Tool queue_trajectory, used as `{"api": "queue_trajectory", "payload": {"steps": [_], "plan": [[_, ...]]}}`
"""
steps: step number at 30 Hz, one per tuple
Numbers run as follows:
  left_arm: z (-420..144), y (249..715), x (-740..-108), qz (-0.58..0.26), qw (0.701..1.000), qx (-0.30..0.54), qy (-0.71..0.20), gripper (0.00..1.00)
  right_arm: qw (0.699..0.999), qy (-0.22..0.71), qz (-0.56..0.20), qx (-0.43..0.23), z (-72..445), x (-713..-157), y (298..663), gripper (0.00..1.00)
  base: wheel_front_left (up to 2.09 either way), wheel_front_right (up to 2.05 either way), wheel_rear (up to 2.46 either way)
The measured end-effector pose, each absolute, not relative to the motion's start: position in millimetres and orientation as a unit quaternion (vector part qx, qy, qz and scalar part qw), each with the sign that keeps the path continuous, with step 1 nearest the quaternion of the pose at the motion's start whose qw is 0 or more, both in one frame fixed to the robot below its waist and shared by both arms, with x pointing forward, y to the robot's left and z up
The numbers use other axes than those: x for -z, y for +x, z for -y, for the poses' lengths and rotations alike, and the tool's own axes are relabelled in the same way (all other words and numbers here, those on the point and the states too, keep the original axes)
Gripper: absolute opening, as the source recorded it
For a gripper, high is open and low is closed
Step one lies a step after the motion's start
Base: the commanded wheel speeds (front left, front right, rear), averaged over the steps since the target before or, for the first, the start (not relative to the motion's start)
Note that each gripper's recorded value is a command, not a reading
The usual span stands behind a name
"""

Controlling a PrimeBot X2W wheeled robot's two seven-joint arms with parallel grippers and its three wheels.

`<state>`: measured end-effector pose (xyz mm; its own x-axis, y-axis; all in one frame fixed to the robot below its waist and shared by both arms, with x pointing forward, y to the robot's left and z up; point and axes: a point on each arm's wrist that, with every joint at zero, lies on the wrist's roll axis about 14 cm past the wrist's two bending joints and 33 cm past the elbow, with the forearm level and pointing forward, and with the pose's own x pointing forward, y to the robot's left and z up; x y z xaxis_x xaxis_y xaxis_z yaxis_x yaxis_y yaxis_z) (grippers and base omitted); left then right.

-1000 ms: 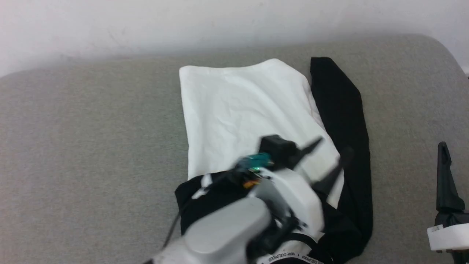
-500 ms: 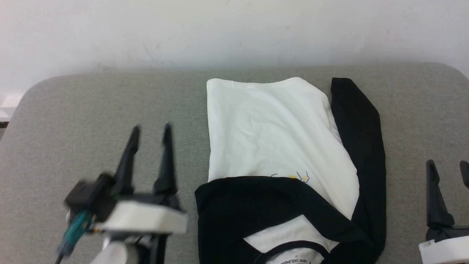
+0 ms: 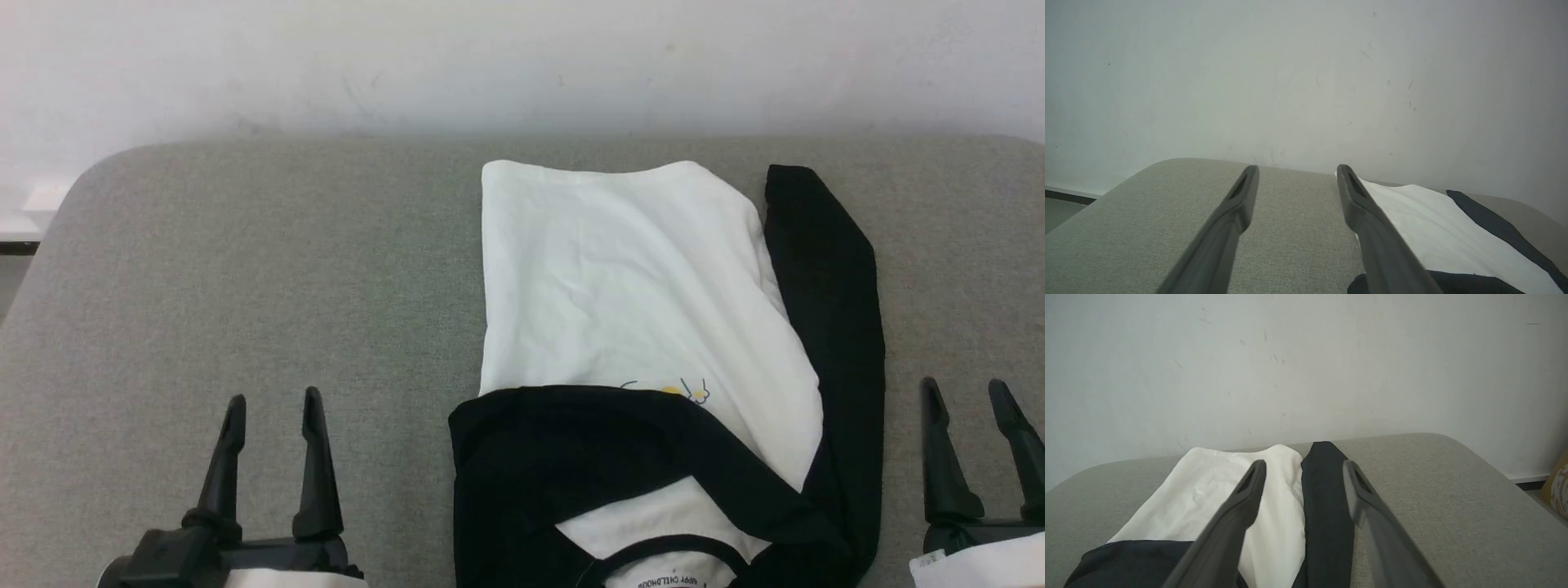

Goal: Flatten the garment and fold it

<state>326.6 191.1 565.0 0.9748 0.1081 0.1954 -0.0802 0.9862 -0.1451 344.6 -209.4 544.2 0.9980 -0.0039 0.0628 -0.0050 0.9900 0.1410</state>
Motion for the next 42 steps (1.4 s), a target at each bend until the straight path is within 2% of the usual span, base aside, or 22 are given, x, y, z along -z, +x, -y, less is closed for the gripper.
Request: {"api": "queue_trajectory", "payload": {"steps": [10, 18, 21, 23, 28, 32, 36, 42], "plan": [[-179, 346, -563, 0.109, 0.991, -0.028, -0.069, 1.00, 0.997, 0.067, 0.034, -0.003, 208, -549, 368, 1.00, 0.00, 0.00, 0.00], [-167, 379, -570, 0.129, 0.988, -0.013, -0.080, 1.00, 0.993, 0.033, 0.098, -0.049, 220, -627, 451, 1.00, 0.00, 0.00, 0.00], [-162, 394, -572, 0.138, 0.987, -0.007, -0.084, 1.00, 0.994, 0.019, 0.094, -0.058, 230, -646, 488, 1.00, 0.00, 0.00, 0.00], [-159, 403, -571, 0.141, 0.986, -0.002, -0.084, 1.00, 0.995, -0.017, 0.076, -0.066, 233, -650, 511, 1.00, 0.00, 0.00, 0.00], [-158, 418, -556, 0.126, 0.988, -0.008, -0.087, 1.00, 0.998, 0.008, 0.007, -0.069, 235, -628, 567, 1.00, 0.00, 0.00, 0.00], [-159, 425, -540, 0.106, 0.990, -0.015, -0.087, 1.00, 0.997, -0.010, -0.065, -0.047, 249, -597, 602, 1.00, 0.00, 0.00, 0.00], [-161, 431, -531, 0.098, 0.991, -0.022, -0.085, 1.00, 0.989, -0.002, -0.145, -0.031, 254, -552, 625, 1.00, 0.00, 0.00, 0.00], [-170, 432, -525, 0.093, 0.993, -0.037, -0.066, 1.00, 0.971, -0.007, -0.236, -0.033, 247, -486, 639, 1.00, 0.00, 0.00, 0.00]]}}
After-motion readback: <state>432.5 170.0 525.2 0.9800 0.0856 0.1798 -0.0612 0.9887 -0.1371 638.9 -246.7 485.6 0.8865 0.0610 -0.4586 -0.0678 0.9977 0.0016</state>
